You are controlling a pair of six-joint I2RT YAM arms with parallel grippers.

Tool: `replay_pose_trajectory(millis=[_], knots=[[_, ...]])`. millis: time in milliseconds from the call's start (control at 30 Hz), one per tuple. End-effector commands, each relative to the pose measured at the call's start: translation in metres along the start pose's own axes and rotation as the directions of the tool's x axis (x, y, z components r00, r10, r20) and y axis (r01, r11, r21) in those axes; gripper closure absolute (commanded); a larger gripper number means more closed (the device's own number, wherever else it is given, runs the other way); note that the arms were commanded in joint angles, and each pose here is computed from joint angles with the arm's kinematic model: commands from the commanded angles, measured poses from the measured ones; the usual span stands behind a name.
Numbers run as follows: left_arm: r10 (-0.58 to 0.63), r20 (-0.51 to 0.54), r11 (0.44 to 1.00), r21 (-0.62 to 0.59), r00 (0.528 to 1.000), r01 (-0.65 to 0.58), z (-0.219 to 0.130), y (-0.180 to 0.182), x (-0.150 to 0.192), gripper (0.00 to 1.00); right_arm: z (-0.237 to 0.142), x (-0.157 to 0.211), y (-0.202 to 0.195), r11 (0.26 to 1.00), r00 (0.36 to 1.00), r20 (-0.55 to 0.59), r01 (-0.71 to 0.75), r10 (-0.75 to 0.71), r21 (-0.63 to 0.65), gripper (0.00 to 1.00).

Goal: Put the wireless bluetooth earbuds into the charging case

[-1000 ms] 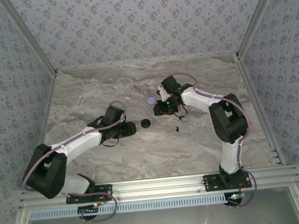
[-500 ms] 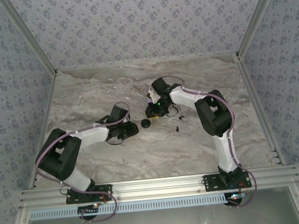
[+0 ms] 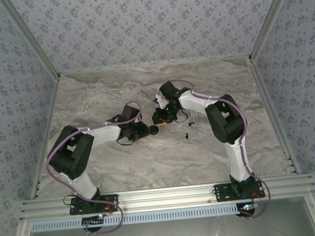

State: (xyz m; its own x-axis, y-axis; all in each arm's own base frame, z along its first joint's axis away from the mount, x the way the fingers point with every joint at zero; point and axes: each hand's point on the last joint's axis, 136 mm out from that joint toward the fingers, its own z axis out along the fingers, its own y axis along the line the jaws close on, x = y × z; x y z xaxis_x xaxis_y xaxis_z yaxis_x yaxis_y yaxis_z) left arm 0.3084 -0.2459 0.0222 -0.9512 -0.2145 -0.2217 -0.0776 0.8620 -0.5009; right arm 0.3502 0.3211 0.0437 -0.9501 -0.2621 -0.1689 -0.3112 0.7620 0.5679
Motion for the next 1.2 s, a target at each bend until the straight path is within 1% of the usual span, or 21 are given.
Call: replay_pose_trajectory(millis=[0,233,433,667,833,933,1000,1100,1167], knots=[[0.0,0.008,1.0,-0.027,1.0,0.0,0.012,0.005,-0.004,0.76,0.004,0.015,-0.002,1.0,0.999,-0.046,-0.008,0.008,0.001,0.7],[0.004,0.003,1.0,-0.023,1.0,-0.004,0.017,0.001,-0.009,0.76,0.004,0.023,-0.004,1.0,0.998,-0.056,-0.018,0.017,-0.005,0.7],[0.006,0.003,1.0,-0.023,1.0,-0.006,0.018,-0.002,-0.011,0.76,-0.005,0.024,-0.003,1.0,0.999,-0.033,-0.011,0.012,0.013,0.7],[0.026,0.044,0.999,-0.043,0.999,-0.024,0.0,-0.003,-0.017,0.76,-0.02,0.016,0.001,1.0,1.0,0.018,-0.022,0.021,0.019,0.7],[0.046,0.064,0.999,-0.027,0.997,-0.044,-0.014,-0.009,-0.02,0.74,-0.021,0.013,0.002,1.0,0.999,0.027,-0.03,0.029,0.008,0.73],[0.039,0.077,0.999,0.015,0.996,-0.04,-0.021,-0.014,-0.019,0.7,-0.018,0.013,0.0,0.999,0.999,0.019,-0.038,0.038,0.011,0.74],[0.022,0.08,0.997,0.072,0.997,-0.027,-0.023,-0.019,-0.018,0.67,-0.016,0.011,-0.001,0.999,0.999,0.02,-0.043,0.043,0.008,0.75],[-0.002,0.069,0.99,0.142,0.998,-0.008,-0.023,-0.025,-0.013,0.63,-0.012,0.011,-0.003,0.998,0.998,0.015,-0.054,0.054,0.009,0.76],[-0.009,0.053,0.987,0.162,0.999,0.0,-0.02,-0.025,-0.009,0.61,-0.01,0.011,-0.004,0.998,0.998,0.011,-0.059,0.059,0.006,0.77]])
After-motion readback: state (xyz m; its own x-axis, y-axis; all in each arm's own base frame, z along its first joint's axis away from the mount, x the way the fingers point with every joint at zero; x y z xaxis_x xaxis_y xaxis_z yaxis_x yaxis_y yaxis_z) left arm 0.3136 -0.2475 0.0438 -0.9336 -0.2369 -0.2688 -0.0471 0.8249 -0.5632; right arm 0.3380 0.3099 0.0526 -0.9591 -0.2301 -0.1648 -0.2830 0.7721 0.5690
